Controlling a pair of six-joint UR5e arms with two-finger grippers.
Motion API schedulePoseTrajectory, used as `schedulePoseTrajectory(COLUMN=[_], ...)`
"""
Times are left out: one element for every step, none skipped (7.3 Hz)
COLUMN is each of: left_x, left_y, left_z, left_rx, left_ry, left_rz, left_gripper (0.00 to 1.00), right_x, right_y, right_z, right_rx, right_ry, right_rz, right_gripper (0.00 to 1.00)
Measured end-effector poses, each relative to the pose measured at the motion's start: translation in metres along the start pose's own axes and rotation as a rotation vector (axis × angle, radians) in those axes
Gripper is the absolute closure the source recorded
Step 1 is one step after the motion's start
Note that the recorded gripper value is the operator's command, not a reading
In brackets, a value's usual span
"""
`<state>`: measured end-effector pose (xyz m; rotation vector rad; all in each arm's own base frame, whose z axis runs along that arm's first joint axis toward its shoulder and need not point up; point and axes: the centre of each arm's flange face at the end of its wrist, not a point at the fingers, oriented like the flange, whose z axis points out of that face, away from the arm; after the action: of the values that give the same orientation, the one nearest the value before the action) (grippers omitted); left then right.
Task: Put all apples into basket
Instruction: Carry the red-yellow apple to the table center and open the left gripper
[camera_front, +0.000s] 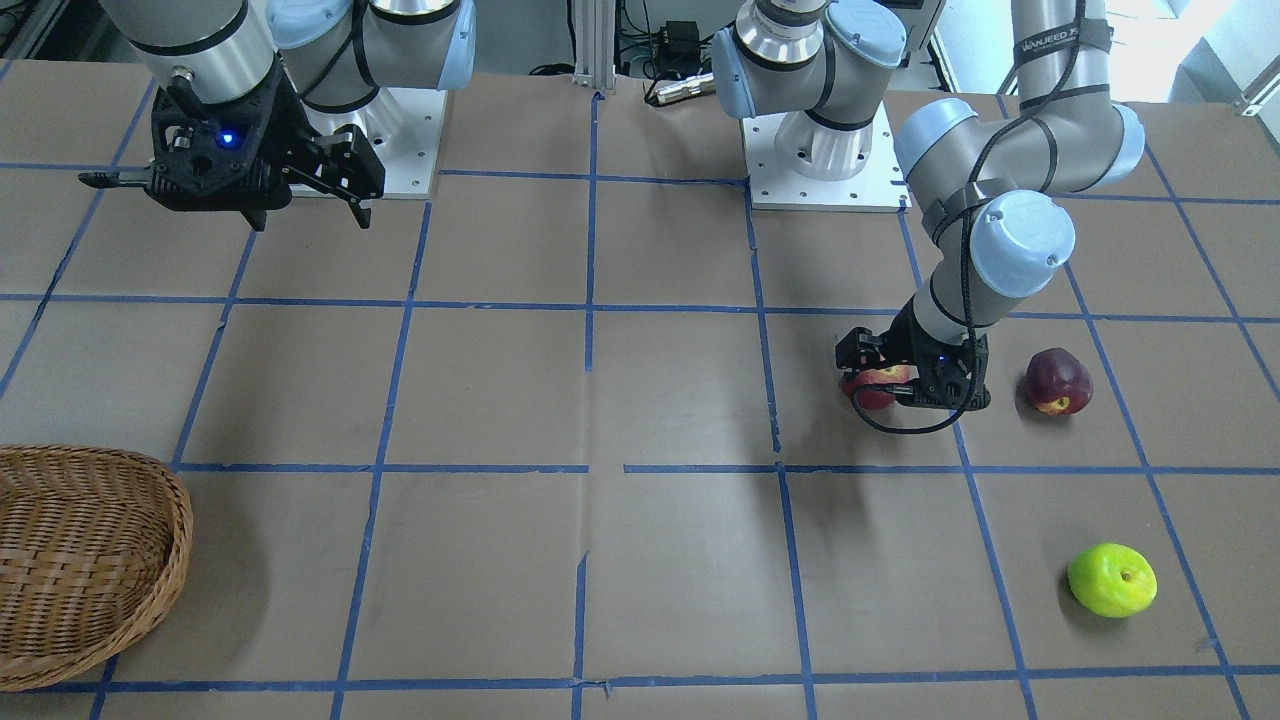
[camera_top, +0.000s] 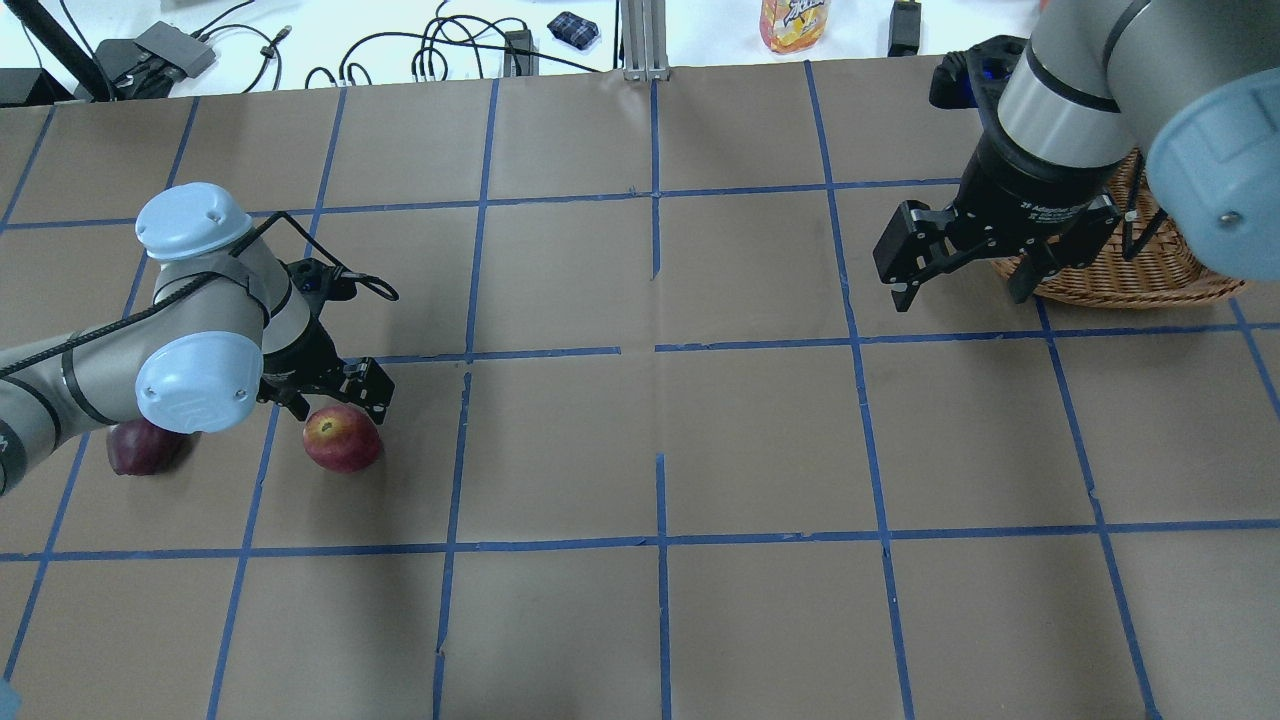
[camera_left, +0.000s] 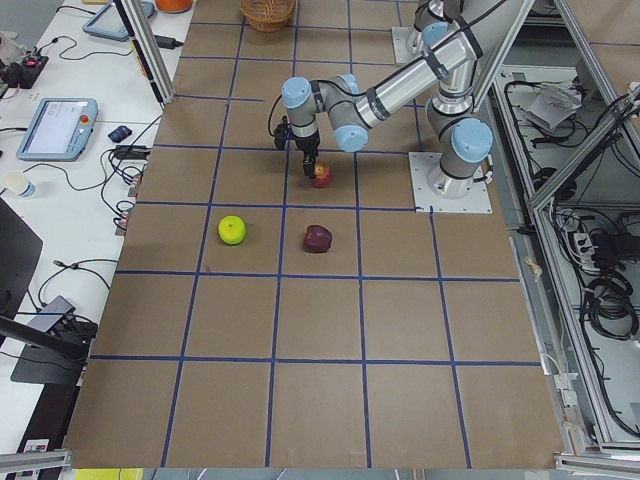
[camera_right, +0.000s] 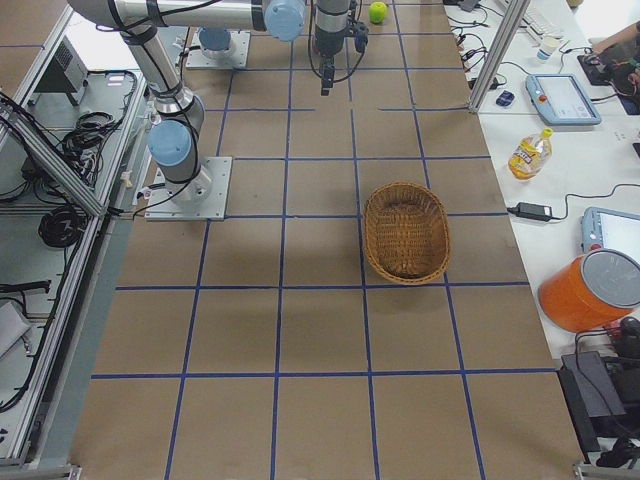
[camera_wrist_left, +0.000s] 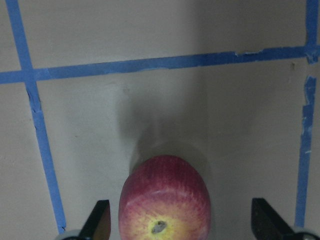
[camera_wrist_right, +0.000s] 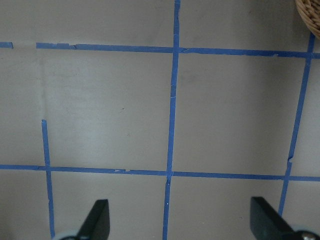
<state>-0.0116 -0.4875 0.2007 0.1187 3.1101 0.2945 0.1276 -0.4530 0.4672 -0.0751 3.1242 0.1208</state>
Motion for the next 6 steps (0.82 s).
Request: schedulePoseTrajectory(left_x=[-0.002, -0.002, -0.003, -0.003, -0.003, -0.001], left_y=[-0.002, -0.003, -0.005, -0.007, -0.009, -0.012], left_z=[0.011, 0.02, 0.025, 0.026, 0.025, 0.019], left_rx=[-0.029, -0.052, -0.06, -0.057, -0.05, -0.034], left_ry=[-0.012, -0.013, -0.013, -0.013, -0.009, 0.009], left_rz=[0.001, 0.0, -0.003, -0.005, -0.01, -0.018], left_gripper=[0.0, 0.38, 0.77, 0.85, 0.86, 0.86], right_x=[0.0, 0.0, 0.0, 0.0, -0.001, -0.001], right_y=[0.0, 0.0, 0.0, 0.0, -0.001, -0.001], right_z=[0.0, 0.0, 0.0, 0.0, 0.0, 0.001], right_rx=[-0.001, -0.001, 0.0, 0.001, 0.003, 0.002], right_ry=[-0.001, -0.001, -0.002, -0.002, -0.002, -0.001], right_rz=[0.0, 0.0, 0.0, -0.001, -0.001, -0.002], right_gripper=[0.0, 0.0, 0.0, 0.0, 0.0, 0.0])
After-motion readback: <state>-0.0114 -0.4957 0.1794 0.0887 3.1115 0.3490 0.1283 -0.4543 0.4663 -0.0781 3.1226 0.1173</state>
